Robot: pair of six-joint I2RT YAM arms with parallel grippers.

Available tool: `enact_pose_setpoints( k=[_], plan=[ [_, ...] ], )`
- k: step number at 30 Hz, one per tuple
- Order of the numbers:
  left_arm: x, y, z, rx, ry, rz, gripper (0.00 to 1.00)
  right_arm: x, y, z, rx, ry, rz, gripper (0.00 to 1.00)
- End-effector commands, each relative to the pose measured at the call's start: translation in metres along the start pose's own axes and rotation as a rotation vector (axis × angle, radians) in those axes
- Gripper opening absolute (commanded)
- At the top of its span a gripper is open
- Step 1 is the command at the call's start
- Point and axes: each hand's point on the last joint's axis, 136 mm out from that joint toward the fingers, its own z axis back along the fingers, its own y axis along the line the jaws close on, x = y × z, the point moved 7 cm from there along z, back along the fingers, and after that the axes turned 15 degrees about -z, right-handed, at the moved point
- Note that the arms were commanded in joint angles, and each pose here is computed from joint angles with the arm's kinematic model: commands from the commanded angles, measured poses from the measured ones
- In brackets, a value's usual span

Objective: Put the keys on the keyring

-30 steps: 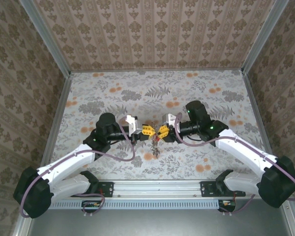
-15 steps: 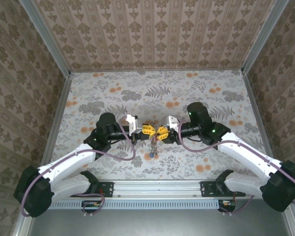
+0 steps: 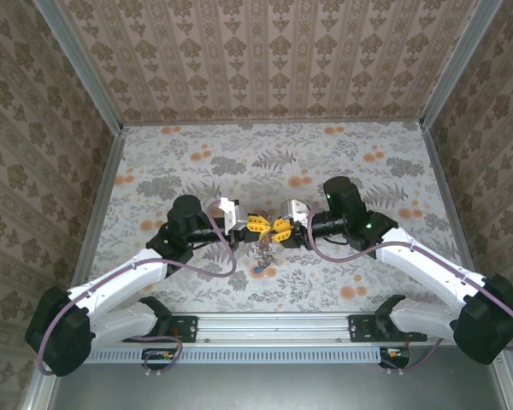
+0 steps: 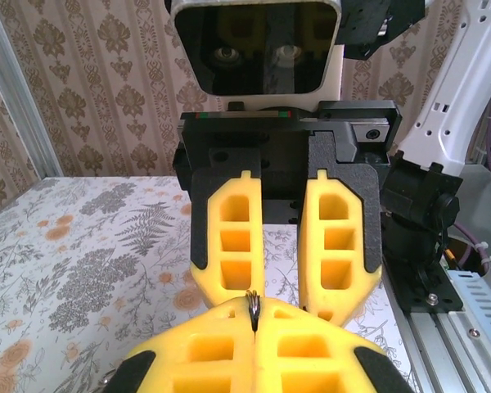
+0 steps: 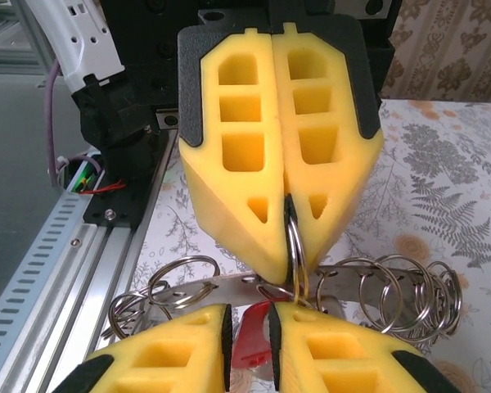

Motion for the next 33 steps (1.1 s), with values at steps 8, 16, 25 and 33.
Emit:
enact_pose_setpoints(
  k=[8,16,25,33],
  plan=[
    [0.017,0.004,-0.002,-0.028,-0.061,-0.037,0.0,0.015,0.001,0.014,-0.065,-0.055,0.088,0.2],
    [0.019,0.003,-0.001,-0.027,-0.073,-0.041,0.0,0.015,-0.005,0.004,-0.03,-0.063,0.059,0.24],
    [0.019,0.003,-0.001,-0.02,-0.077,-0.046,0.0,0.012,-0.007,-0.002,0.003,-0.066,0.027,0.17],
    [0.018,0.004,-0.002,-0.016,-0.078,-0.049,0.0,0.005,-0.01,-0.01,0.031,-0.045,-0.016,0.17]
  ],
)
